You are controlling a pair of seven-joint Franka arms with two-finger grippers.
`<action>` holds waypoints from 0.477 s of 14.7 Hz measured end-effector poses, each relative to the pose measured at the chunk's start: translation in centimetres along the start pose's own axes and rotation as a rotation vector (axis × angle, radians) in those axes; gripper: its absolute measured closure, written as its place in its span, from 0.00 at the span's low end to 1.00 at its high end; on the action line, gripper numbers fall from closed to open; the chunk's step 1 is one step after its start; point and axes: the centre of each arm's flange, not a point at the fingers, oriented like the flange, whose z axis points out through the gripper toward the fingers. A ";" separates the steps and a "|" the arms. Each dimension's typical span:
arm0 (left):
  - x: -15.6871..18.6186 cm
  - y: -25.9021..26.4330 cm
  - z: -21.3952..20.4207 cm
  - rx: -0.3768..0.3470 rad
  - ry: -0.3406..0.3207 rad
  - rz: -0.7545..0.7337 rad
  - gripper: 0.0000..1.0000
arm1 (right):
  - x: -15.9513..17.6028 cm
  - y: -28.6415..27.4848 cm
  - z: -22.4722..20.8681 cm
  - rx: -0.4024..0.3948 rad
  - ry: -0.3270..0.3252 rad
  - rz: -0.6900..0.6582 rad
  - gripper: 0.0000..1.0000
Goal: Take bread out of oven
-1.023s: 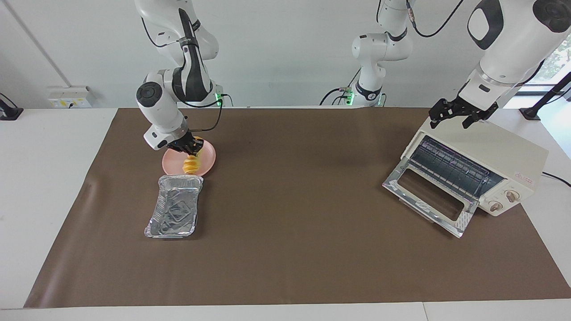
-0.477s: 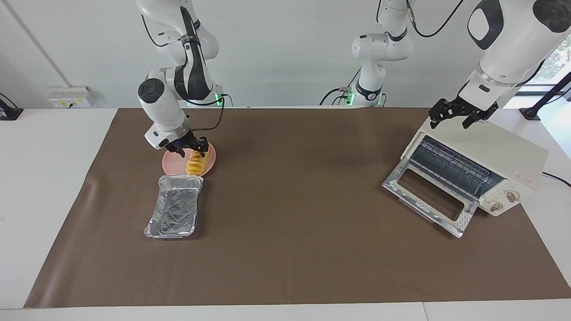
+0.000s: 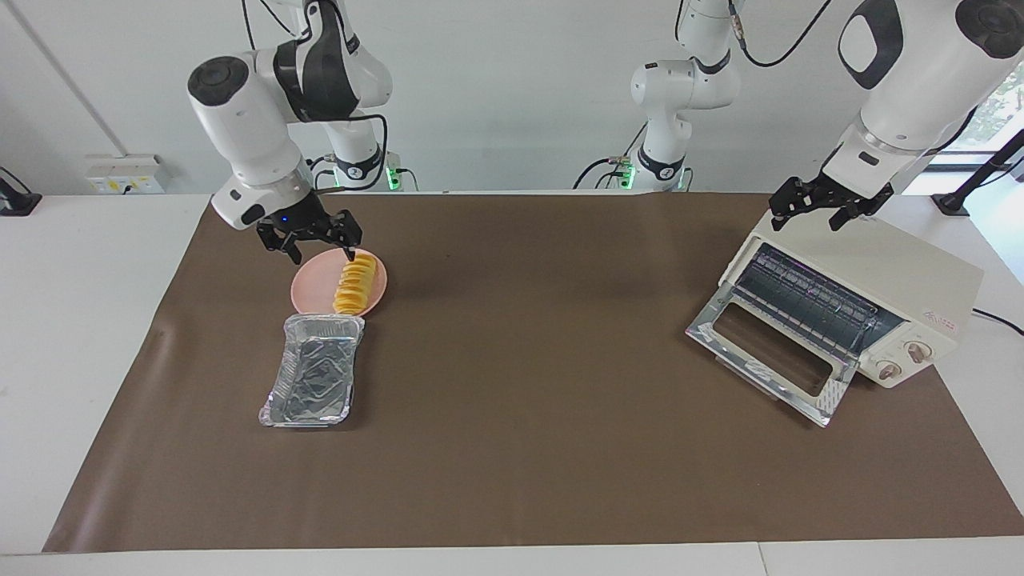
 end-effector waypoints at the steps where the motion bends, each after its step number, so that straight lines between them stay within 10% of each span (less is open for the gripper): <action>1: 0.0 0.0 0.0 0.000 0.000 0.000 0.00 | 0.0 -0.2 -1.8 0.001 -0.004 -0.003 0.00; 7: 0.0 0.0 0.0 0.000 0.000 0.000 0.00 | 0.9 1.9 -6.0 0.008 0.030 0.034 0.00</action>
